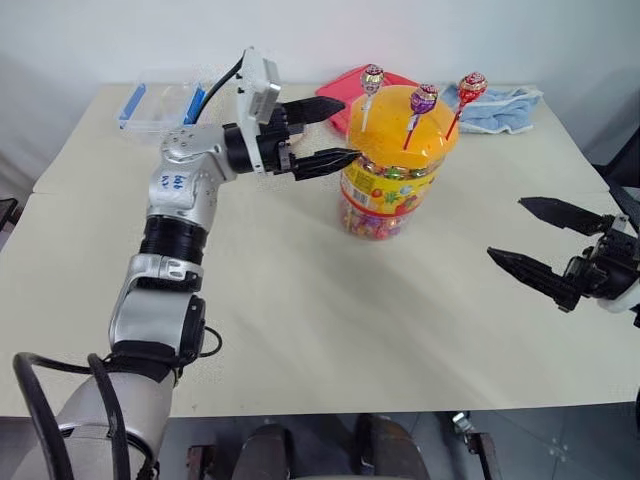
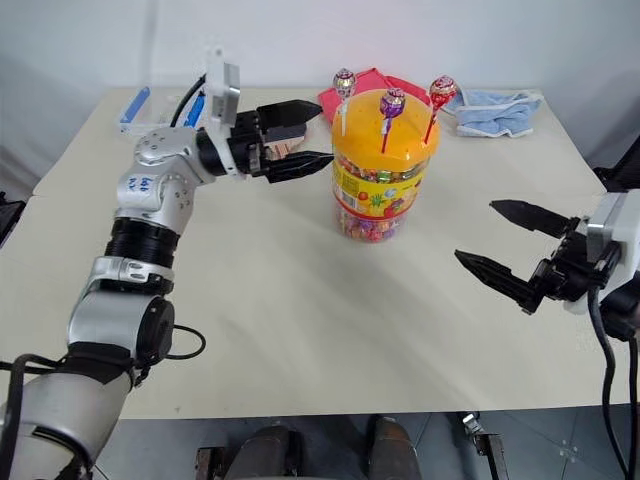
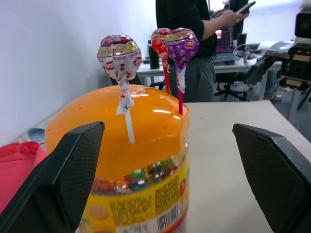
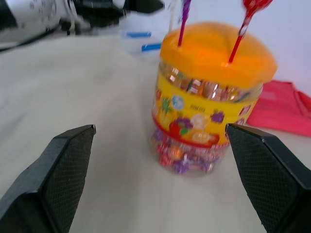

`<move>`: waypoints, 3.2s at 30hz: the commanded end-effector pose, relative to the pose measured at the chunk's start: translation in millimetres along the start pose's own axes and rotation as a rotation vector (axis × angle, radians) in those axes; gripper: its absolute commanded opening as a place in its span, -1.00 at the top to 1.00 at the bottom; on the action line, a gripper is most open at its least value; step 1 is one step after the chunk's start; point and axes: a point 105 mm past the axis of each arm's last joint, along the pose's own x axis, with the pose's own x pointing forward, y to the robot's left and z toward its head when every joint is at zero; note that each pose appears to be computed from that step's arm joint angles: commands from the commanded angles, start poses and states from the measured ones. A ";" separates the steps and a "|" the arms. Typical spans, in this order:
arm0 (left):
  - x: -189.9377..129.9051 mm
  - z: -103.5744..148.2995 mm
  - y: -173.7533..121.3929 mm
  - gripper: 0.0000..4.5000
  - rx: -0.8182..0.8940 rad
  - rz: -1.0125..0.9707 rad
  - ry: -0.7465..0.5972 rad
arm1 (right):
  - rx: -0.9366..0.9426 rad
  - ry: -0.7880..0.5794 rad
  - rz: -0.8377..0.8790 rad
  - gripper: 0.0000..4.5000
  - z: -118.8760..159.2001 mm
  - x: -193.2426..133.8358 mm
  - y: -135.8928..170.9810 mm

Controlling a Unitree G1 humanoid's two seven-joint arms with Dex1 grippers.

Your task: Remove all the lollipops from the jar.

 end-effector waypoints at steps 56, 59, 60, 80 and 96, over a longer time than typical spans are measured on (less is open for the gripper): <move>-243.1 -83.9 -17.1 0.97 -0.529 0.827 1.197 | -0.042 -0.086 0.023 -1.00 22.3 13.0 -7.6; -255.6 -85.8 -30.7 0.97 -0.599 0.852 1.238 | -0.043 -0.094 0.041 -1.00 22.0 18.7 -10.3; -258.3 -85.3 -33.3 0.76 -0.608 0.858 1.245 | -0.043 -0.096 0.046 -1.00 21.8 20.2 -10.7; -120.3 29.8 -5.6 -0.99 0.000 0.305 0.613 | -0.051 -0.060 0.031 -1.00 21.1 6.1 -11.5; 40.8 13.5 -19.5 -0.99 0.104 -0.091 0.039 | -0.082 -0.070 -0.066 -1.00 24.6 -7.4 -1.3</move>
